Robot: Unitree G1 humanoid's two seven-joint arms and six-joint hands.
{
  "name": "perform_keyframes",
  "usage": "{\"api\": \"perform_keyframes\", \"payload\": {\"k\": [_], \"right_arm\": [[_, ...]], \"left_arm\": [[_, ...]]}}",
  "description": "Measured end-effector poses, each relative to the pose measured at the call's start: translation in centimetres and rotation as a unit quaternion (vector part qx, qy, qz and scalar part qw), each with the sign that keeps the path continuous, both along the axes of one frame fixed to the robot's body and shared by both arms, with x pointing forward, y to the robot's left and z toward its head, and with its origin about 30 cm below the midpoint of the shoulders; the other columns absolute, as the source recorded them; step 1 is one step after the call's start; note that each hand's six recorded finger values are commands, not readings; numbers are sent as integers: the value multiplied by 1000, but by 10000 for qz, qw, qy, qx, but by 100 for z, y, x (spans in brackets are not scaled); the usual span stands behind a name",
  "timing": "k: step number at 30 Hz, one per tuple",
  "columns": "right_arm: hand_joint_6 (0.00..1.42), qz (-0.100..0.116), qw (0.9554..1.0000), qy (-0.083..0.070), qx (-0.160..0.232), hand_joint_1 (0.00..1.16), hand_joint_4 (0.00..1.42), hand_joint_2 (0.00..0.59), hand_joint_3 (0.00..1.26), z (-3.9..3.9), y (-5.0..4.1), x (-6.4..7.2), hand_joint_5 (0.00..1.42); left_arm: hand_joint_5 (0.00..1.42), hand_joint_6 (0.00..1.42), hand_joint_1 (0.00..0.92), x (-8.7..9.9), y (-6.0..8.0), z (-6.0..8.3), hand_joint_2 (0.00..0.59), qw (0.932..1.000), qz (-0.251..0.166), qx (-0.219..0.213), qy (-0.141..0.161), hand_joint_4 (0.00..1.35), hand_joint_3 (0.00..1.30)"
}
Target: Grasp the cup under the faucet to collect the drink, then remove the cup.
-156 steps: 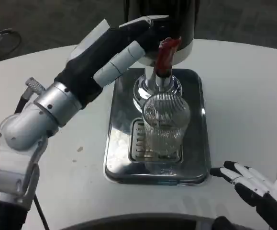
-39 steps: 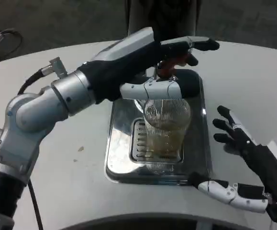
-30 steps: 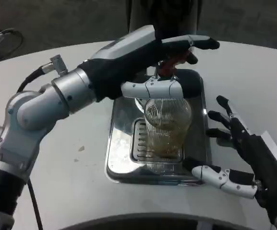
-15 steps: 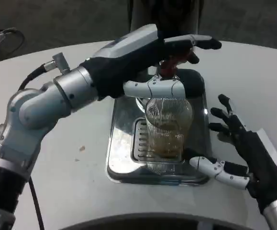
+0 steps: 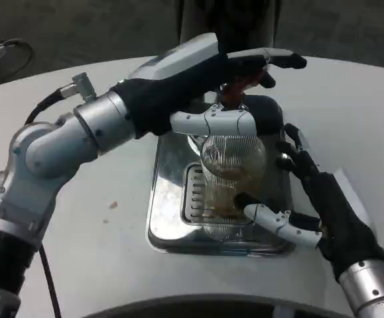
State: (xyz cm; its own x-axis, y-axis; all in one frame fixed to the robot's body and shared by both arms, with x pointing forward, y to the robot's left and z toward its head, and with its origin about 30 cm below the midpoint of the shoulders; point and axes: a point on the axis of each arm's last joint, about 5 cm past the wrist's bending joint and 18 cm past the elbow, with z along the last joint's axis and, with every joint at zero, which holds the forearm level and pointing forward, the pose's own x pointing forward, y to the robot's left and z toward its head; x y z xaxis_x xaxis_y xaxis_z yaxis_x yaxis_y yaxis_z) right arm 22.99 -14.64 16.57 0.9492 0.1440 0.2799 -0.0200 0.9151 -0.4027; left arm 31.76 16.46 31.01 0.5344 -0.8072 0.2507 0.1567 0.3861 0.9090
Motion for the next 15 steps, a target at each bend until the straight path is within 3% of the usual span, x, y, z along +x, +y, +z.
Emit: {"api": "perform_keyframes", "payload": {"k": [15], "right_arm": [[0, 233, 9997, 94, 67, 719, 55, 200, 0, -1, 92, 137, 109]], "left_arm": [[246, 178, 0, 21, 11, 24, 83, 10000, -5, 31, -51, 129, 195]]}}
